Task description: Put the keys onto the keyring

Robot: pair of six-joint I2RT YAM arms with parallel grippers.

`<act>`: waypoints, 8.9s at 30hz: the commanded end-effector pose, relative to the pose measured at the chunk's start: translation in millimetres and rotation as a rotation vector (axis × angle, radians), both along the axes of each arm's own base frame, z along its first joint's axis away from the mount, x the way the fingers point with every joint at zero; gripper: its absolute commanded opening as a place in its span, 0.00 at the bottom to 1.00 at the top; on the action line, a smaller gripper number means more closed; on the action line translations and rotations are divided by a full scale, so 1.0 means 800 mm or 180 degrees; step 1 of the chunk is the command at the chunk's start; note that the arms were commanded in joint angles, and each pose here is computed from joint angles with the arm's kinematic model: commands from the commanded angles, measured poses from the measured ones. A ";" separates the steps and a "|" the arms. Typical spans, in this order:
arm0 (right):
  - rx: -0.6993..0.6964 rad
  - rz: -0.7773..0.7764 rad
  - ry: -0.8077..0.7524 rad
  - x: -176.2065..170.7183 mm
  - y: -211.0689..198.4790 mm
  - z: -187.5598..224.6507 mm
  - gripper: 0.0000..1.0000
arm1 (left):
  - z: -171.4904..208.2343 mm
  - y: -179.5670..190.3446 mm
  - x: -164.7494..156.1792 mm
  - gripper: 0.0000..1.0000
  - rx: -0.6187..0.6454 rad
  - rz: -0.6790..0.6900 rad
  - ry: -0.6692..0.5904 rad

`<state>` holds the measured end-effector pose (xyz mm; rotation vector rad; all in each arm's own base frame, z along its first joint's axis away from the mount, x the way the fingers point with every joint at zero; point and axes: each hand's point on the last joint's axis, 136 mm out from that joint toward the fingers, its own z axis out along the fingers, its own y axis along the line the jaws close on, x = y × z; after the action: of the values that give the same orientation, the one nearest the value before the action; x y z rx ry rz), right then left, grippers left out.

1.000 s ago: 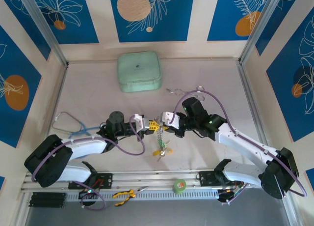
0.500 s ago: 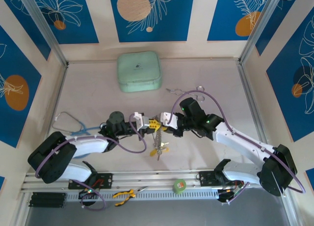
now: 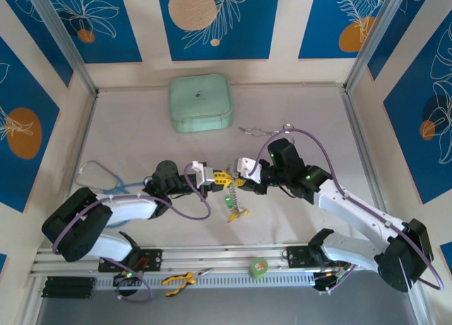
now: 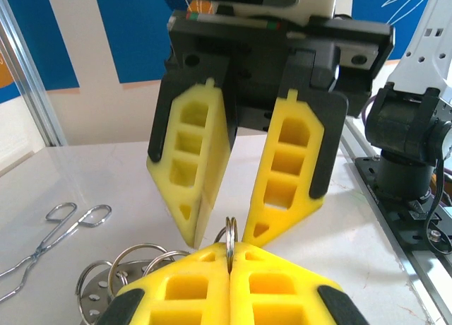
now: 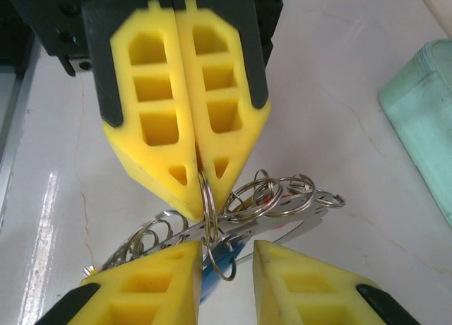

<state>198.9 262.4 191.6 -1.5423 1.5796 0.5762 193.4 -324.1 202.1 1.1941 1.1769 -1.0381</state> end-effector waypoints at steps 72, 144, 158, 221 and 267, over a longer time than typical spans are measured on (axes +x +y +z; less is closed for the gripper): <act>-0.0478 0.0208 0.0174 -0.016 0.009 -0.022 0.00 | 0.023 0.003 -0.007 0.00 -0.0037 -0.0015 -0.0199; 0.0082 -0.0119 0.0114 -0.016 -0.006 0.000 0.00 | 0.017 0.005 -0.003 0.00 -0.0014 0.0007 -0.0111; -0.0051 -0.0131 -0.0048 -0.002 0.003 0.025 0.00 | 0.004 0.005 -0.002 0.00 0.0158 0.0017 -0.0085; -0.2369 -0.0246 0.0039 0.050 -0.081 -0.167 0.00 | 0.044 0.286 0.114 1.00 -0.0510 0.4266 0.0550; 0.1172 -0.3689 0.0072 0.205 -0.251 -0.061 0.53 | -0.025 0.393 0.158 1.00 0.0361 0.5413 0.0434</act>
<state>334.5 61.7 106.3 -0.3315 2.1491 0.1203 318.8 -23.2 185.5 -0.0542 1.7465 0.2317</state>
